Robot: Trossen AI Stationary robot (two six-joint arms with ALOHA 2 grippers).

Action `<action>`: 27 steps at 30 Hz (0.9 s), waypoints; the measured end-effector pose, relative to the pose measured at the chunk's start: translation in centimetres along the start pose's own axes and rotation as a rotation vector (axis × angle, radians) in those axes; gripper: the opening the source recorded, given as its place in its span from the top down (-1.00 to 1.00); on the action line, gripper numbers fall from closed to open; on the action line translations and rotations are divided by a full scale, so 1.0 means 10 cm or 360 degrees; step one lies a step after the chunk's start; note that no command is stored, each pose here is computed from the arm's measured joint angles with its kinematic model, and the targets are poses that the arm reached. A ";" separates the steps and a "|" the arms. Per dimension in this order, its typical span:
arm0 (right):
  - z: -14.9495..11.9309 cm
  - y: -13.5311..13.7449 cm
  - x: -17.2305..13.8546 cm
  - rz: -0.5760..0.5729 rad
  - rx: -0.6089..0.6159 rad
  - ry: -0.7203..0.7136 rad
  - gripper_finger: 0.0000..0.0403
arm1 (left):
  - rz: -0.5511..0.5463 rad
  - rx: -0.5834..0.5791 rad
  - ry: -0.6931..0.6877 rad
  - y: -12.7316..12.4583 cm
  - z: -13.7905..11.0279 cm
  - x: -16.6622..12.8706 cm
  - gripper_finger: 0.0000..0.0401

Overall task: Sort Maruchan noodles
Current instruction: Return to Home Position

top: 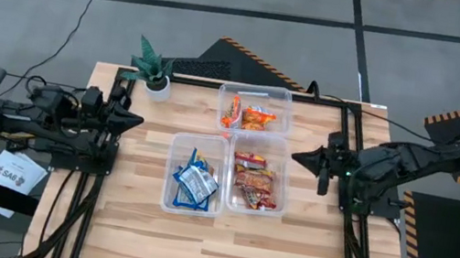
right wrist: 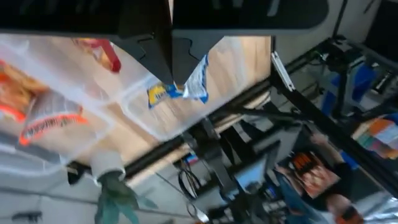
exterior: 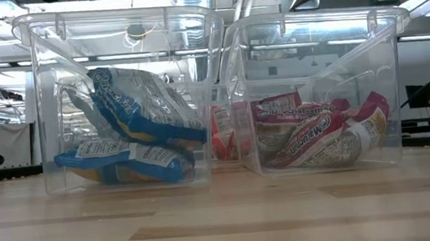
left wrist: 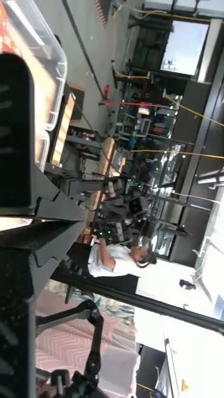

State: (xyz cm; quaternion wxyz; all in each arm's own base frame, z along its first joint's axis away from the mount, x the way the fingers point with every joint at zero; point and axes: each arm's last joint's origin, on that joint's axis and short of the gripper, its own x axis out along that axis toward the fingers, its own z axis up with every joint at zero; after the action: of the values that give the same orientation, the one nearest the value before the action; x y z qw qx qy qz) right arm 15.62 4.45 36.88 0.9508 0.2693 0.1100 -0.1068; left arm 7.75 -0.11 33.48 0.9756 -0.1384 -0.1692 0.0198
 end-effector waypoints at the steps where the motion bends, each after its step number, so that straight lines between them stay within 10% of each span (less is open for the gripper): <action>1: 0.02 0.00 -0.03 0.0018 -0.0008 -0.0023 0.97 | -0.0006 -0.0001 0.0004 0.00 0.00 0.00 1.00; 27: 0.23 -0.10 -0.15 0.0120 -0.0161 -0.0187 0.97 | 0.0000 -0.0133 0.0118 0.07 -0.34 0.04 1.00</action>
State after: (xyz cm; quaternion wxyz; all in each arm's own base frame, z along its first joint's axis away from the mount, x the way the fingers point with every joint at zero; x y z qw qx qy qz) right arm 14.25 2.57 38.69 0.9713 0.2182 0.0492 -0.0808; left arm 9.31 -0.28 30.31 0.9746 -0.1798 -0.1335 0.0074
